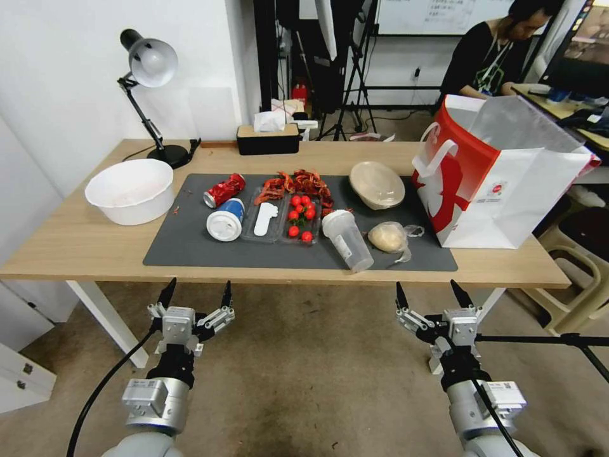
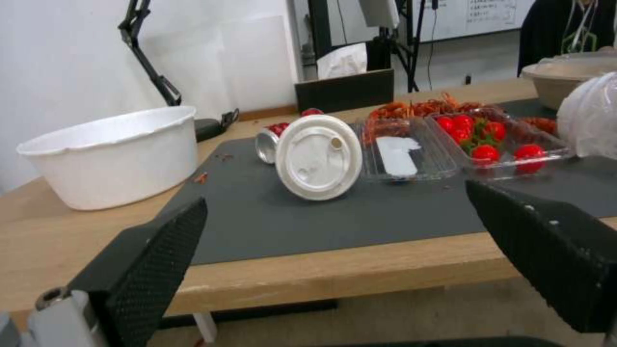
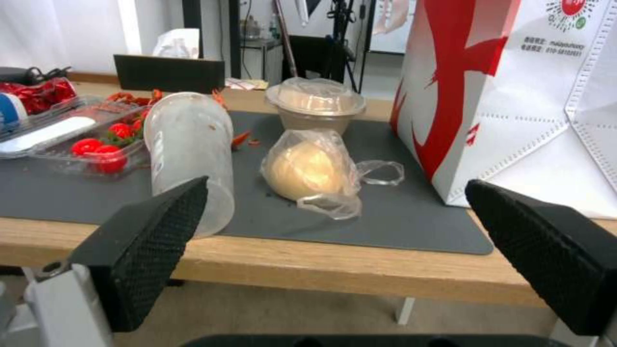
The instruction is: Pick up the trash from the table and place it into the takeout bag.
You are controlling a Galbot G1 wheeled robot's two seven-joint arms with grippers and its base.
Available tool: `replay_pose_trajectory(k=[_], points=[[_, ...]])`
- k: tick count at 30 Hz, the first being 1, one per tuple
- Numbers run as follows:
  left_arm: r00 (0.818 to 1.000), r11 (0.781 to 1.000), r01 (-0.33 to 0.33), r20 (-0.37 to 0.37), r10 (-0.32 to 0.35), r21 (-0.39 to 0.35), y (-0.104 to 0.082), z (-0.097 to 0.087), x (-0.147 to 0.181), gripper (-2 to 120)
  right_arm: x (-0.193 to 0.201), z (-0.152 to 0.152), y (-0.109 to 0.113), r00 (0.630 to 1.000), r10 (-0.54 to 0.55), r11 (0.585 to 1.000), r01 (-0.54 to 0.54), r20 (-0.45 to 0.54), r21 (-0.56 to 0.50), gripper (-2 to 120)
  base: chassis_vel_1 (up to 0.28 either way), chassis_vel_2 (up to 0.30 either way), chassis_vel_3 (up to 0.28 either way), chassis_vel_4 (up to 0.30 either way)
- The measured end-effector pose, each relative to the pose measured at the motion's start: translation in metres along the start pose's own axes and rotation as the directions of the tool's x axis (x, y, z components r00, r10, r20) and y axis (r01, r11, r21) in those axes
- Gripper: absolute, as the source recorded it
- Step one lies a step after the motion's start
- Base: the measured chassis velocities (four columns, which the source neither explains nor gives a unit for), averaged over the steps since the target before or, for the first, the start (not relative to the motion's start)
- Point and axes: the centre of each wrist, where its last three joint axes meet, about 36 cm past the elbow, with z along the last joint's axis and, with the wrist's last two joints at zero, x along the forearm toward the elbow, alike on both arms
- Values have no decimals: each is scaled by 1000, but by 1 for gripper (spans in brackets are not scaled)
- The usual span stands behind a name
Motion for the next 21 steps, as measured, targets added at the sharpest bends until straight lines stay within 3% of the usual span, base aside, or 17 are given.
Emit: replay_pose_trajectory(k=[21], points=[[1000, 1000, 0, 0, 0, 0, 0, 0, 0, 100, 0, 0, 0, 1000, 0, 1000, 0, 0, 0, 100, 0, 0, 0, 0]])
